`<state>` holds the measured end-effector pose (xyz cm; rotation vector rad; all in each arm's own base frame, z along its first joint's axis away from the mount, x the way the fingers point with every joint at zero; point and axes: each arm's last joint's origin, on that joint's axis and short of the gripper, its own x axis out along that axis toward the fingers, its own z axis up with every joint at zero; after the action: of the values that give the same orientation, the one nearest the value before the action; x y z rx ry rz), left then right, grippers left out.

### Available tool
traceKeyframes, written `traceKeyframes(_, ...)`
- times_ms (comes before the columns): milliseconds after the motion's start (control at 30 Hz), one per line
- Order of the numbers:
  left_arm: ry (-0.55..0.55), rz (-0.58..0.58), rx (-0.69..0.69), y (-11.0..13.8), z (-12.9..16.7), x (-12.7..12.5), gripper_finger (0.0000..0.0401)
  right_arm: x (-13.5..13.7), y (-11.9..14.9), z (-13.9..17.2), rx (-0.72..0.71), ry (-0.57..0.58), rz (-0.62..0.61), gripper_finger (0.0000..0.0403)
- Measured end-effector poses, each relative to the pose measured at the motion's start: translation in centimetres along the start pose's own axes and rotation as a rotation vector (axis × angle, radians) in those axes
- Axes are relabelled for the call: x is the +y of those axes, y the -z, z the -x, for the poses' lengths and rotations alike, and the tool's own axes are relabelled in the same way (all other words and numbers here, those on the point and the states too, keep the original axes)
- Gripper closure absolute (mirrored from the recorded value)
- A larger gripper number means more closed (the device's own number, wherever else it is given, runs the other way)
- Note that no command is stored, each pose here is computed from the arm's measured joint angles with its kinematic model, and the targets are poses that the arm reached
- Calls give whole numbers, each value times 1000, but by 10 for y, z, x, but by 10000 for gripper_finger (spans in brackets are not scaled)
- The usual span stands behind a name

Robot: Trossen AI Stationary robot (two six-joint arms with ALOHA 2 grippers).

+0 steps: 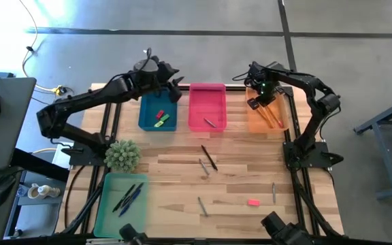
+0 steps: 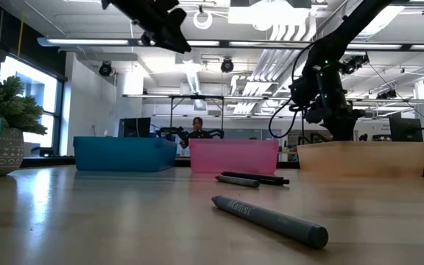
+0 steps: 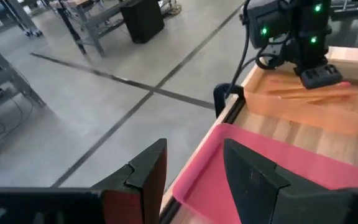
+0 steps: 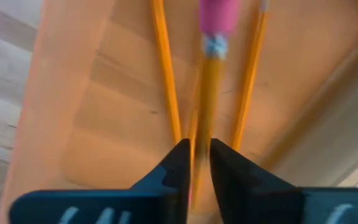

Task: Sort crayons/erasers/pens/pencils in bins
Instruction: Put the pencil into the transparent orange bin

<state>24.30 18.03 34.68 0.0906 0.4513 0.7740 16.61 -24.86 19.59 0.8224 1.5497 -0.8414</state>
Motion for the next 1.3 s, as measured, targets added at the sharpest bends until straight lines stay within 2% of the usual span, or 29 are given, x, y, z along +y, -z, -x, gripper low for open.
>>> traceKeyframes(167, 11, 32, 64, 4, 12, 2, 256, 0, 0, 0, -1, 0, -27, 301)
traceKeyframes(300, 27, 21, 140, 11, 14, 0, 256, 0, 1, 2, 0, -10, -66, 282)
traceKeyframes(533, 75, -1, 222, 19, 17, -8, 256, 6, 12, 21, -70, -25, -108, 282)
traceKeyframes(733, 97, -20, 219, 18, 18, -14, 256, 7, 24, 41, -162, 29, -152, 290)
traceKeyframes(833, 106, -29, 216, 18, 18, -16, 256, 8, 32, 51, -199, 1, -154, 291)
traceKeyframes(1033, 197, -11, 206, 17, 18, -18, 256, 27, 50, 70, -267, -76, -106, 291)
traceKeyframes(1167, 235, -7, 201, 17, 19, -20, 256, 32, 55, 77, -348, 67, -95, 291)
traceKeyframes(1300, 247, -14, 198, 17, 19, -20, 256, 19, 51, 79, -408, 197, -161, 291)
